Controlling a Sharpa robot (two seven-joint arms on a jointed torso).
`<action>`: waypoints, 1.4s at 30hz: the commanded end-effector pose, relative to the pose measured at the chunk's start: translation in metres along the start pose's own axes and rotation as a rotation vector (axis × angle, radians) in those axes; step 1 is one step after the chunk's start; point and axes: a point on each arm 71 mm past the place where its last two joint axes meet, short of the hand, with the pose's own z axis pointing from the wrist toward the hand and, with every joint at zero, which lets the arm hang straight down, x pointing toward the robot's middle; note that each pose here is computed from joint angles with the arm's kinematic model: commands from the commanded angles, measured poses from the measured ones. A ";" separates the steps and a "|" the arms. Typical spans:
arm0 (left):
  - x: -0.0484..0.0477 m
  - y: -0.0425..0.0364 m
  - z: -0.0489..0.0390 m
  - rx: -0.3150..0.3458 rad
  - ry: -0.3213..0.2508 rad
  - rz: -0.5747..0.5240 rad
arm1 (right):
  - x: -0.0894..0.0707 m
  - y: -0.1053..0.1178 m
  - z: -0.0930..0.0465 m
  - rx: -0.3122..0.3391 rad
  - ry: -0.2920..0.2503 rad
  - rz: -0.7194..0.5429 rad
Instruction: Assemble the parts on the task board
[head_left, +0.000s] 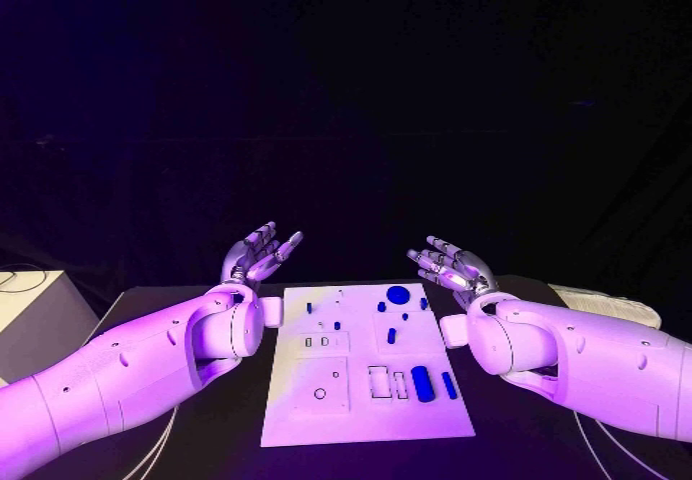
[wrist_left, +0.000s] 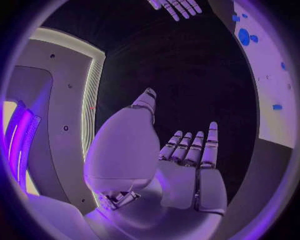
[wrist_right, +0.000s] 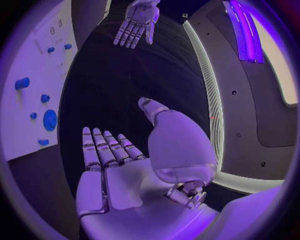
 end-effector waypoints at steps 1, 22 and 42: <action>0.0080 0.0010 0.0029 -0.001 0.123 -0.004 | 0.009 -0.001 0.003 0.044 0.174 0.002; -0.0103 -0.0246 -0.0162 0.038 0.239 0.009 | -0.027 0.045 0.028 -0.296 0.162 -0.647; -0.0029 -0.0755 -0.0492 0.110 0.349 -0.012 | -0.018 0.077 0.045 -0.314 0.244 -1.276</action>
